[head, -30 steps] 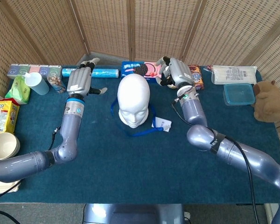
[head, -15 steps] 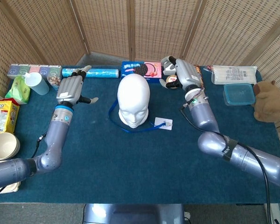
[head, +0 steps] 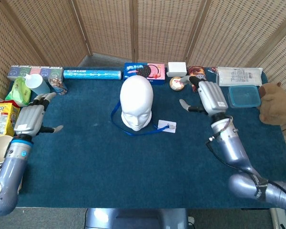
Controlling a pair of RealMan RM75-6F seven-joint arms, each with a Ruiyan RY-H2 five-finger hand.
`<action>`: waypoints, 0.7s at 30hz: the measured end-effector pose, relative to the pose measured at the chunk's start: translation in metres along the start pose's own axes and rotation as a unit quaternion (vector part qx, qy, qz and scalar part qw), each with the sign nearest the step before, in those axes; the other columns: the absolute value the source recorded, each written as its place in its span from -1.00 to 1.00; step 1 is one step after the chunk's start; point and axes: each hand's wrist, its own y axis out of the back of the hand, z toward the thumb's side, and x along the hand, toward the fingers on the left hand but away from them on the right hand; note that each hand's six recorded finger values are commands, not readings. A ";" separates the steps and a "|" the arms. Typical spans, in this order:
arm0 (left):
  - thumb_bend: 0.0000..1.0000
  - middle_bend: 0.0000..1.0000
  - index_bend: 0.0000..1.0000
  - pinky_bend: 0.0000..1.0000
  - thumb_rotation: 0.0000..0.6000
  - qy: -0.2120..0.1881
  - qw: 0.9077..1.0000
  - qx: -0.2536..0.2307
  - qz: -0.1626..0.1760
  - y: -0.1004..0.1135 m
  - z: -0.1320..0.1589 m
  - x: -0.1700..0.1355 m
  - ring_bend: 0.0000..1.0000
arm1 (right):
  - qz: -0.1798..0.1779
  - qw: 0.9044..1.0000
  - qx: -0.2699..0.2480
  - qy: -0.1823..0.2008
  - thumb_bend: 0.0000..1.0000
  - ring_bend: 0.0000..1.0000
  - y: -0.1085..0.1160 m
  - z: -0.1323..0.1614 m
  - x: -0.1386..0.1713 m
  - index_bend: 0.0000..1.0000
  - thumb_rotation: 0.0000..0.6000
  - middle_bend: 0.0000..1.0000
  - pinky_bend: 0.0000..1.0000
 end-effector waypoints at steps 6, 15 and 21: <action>-0.77 -0.72 -0.73 -0.56 0.78 0.027 0.999 0.001 0.018 0.000 -0.056 -0.055 -0.85 | -0.003 0.999 0.043 -0.004 -0.30 -0.34 -0.002 -0.033 0.070 -0.33 0.86 -0.25 -0.30; -0.77 -0.65 -0.64 -0.57 0.78 0.077 0.997 0.010 0.027 -0.007 -0.109 -0.130 -0.80 | -0.002 0.996 0.085 -0.034 -0.31 -0.27 0.003 -0.065 0.147 -0.28 0.87 -0.20 -0.30; -0.77 -0.62 -0.58 -0.57 0.77 0.104 0.994 0.038 0.006 -0.018 -0.131 -0.164 -0.74 | -0.007 0.989 0.134 -0.068 -0.31 -0.26 0.009 -0.081 0.186 -0.28 0.87 -0.19 -0.30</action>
